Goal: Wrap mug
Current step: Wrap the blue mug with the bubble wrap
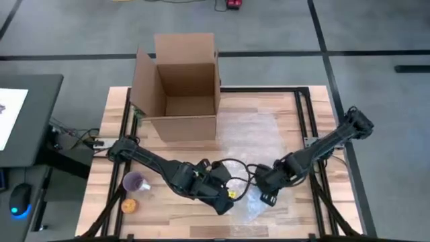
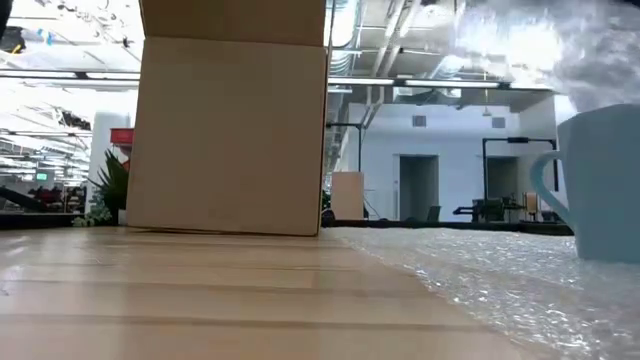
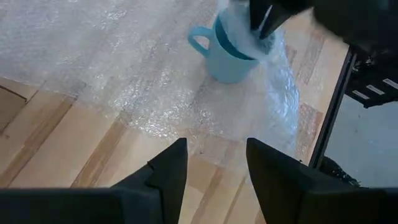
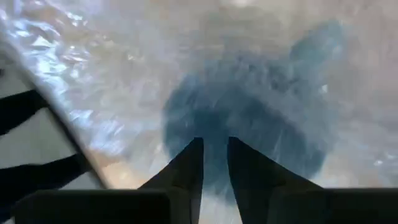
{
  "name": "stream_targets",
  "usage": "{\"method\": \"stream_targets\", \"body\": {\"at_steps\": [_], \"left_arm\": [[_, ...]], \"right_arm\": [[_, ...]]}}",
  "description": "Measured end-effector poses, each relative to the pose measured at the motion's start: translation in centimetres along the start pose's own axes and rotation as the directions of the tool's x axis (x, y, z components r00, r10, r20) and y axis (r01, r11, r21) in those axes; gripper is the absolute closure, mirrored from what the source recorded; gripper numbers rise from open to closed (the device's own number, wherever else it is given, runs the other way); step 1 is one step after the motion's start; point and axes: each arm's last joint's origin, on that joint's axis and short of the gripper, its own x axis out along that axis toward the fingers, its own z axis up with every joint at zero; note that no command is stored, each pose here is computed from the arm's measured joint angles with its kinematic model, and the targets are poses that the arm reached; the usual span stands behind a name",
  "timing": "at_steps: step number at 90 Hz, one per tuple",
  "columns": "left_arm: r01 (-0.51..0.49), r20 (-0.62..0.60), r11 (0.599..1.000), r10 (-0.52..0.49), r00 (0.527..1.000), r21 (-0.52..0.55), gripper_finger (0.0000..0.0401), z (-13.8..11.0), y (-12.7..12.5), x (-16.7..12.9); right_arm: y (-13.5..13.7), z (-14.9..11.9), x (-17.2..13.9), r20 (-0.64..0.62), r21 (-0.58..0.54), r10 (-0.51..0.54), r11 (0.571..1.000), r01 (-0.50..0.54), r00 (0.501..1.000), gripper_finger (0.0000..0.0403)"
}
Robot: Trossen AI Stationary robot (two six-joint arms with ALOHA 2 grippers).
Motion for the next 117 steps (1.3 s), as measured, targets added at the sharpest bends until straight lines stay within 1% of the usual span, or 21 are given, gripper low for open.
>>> {"method": "stream_targets", "body": {"at_steps": [19,23,33,42,47,55,60,66,75,80,89,104,117], "left_arm": [[-0.001,0.000,1.000,0.001,1.000,0.006,0.0255,0.0,0.0,0.0],[-0.001,0.000,1.000,0.001,1.000,0.006,0.0255,0.0,0.0,0.0],[-0.003,-0.001,1.000,0.003,1.000,0.008,0.0255,0.0,0.0,0.1],[-0.001,0.000,1.000,0.001,1.000,0.007,0.0255,0.0,0.0,0.1],[0.000,-0.002,1.000,0.000,1.000,0.007,0.0255,0.0,0.0,0.1],[0.004,-0.006,1.000,-0.004,1.000,0.006,0.0255,-0.1,-0.1,0.1],[0.004,-0.005,1.000,-0.004,1.000,0.000,0.0255,-0.1,-0.1,0.1],[0.004,-0.005,1.000,-0.004,1.000,-0.002,0.0255,-0.1,-0.1,0.1],[0.005,-0.004,1.000,-0.006,1.000,-0.003,0.0255,0.0,-0.1,0.1],[0.007,-0.003,1.000,-0.007,1.000,-0.001,0.0255,-0.1,-0.1,0.0],[0.006,-0.003,1.000,-0.006,1.000,0.000,0.0255,-0.1,-0.1,0.0],[0.007,-0.004,1.000,-0.007,1.000,0.000,0.0255,-0.1,-0.1,0.0],[0.006,-0.003,1.000,-0.006,1.000,-0.001,0.0255,-0.1,-0.1,0.0]], "right_arm": [[0.1,1.0,3.5,-0.024,0.013,-0.118,0.993,0.119,0.993,0.0358],[0.1,1.3,4.4,-0.034,0.002,-0.138,0.990,0.138,0.990,0.0361],[0.4,1.7,6.4,-0.051,-0.043,-0.165,0.986,0.163,0.985,0.0374],[0.7,2.0,7.8,-0.046,-0.085,-0.165,0.983,0.161,0.985,0.0389],[1.1,2.2,8.1,-0.030,-0.096,-0.141,0.986,0.137,0.990,0.0397],[1.0,2.2,8.2,-0.034,-0.094,-0.145,0.986,0.141,0.989,0.0402],[0.9,2.2,7.7,-0.016,-0.097,-0.136,0.986,0.134,0.991,0.0400],[1.0,2.2,6.7,0.044,-0.099,-0.121,0.987,0.125,0.992,0.0391],[0.8,2.3,5.1,0.122,-0.093,-0.113,0.988,0.124,0.986,0.0367],[0.6,2.5,4.1,0.145,-0.078,-0.098,0.991,0.110,0.985,0.0350],[0.1,2.5,2.8,0.157,-0.059,-0.088,0.993,0.098,0.984,0.0317],[-0.3,2.2,0.8,0.171,-0.066,-0.053,0.996,0.065,0.984,0.0263],[-1.1,1.5,-1.3,0.168,-0.050,-0.040,0.998,0.049,0.985,0.0236]]}}
